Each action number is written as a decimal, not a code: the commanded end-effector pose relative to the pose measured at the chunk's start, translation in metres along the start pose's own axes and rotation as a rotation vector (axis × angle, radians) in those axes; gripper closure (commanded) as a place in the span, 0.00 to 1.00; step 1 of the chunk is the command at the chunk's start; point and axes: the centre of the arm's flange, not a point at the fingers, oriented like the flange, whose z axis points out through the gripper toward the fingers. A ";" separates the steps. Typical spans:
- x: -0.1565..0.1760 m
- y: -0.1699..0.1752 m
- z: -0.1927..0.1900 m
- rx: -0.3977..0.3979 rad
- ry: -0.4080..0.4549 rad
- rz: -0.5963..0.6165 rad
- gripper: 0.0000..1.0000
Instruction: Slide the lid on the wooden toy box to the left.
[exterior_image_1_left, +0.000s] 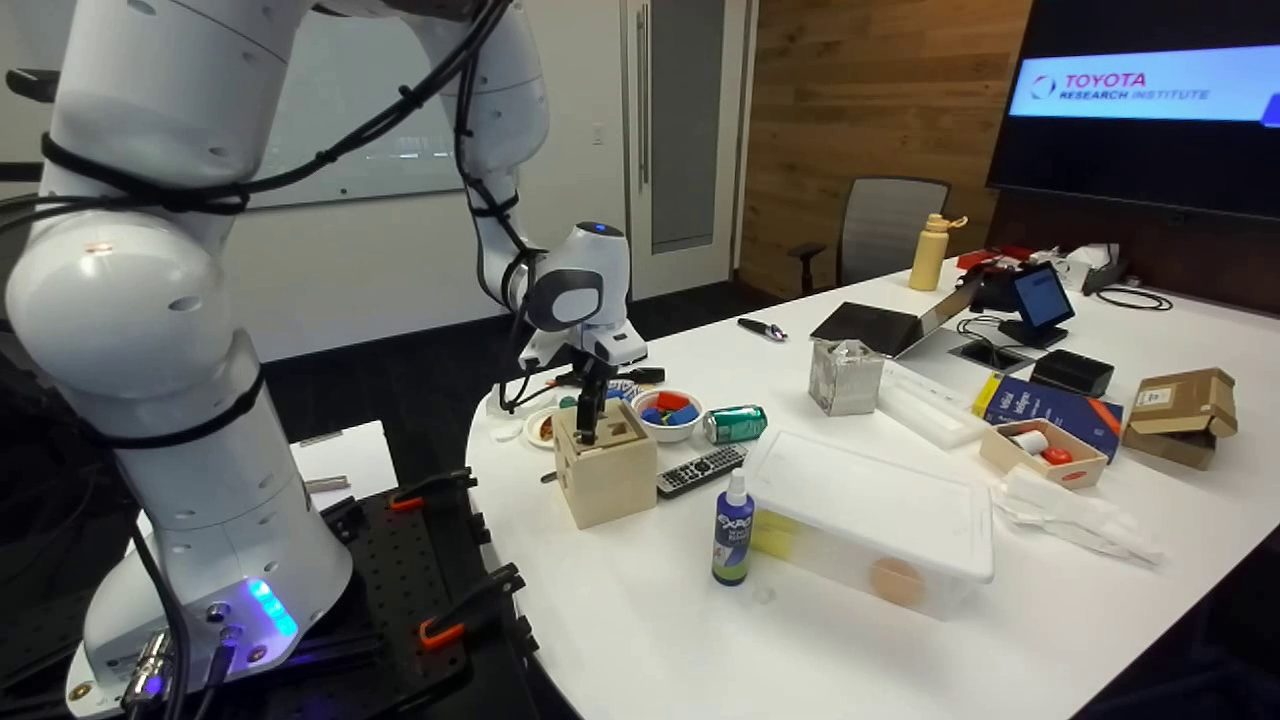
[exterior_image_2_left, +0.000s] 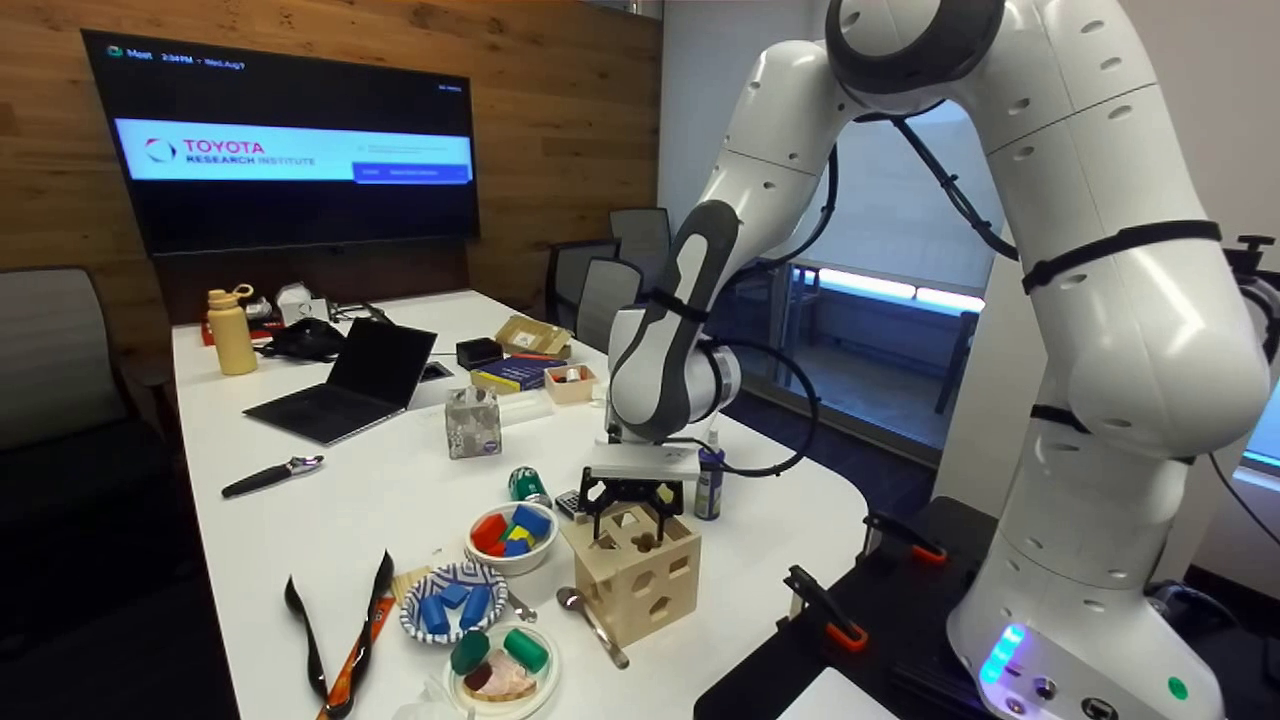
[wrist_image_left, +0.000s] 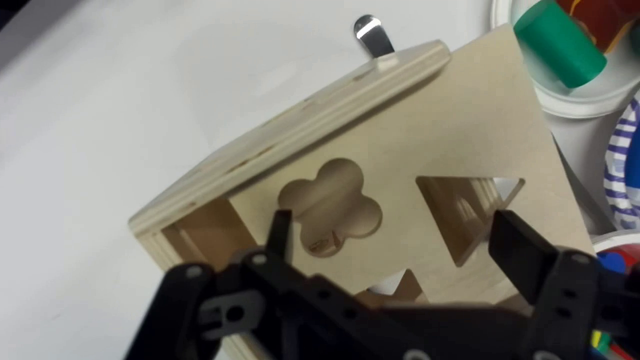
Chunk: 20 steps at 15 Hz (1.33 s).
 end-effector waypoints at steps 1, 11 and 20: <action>0.004 -0.003 0.006 0.069 -0.041 -0.033 0.00; 0.001 -0.017 0.008 0.142 -0.091 -0.122 0.00; -0.005 -0.041 0.014 0.164 -0.105 -0.207 0.00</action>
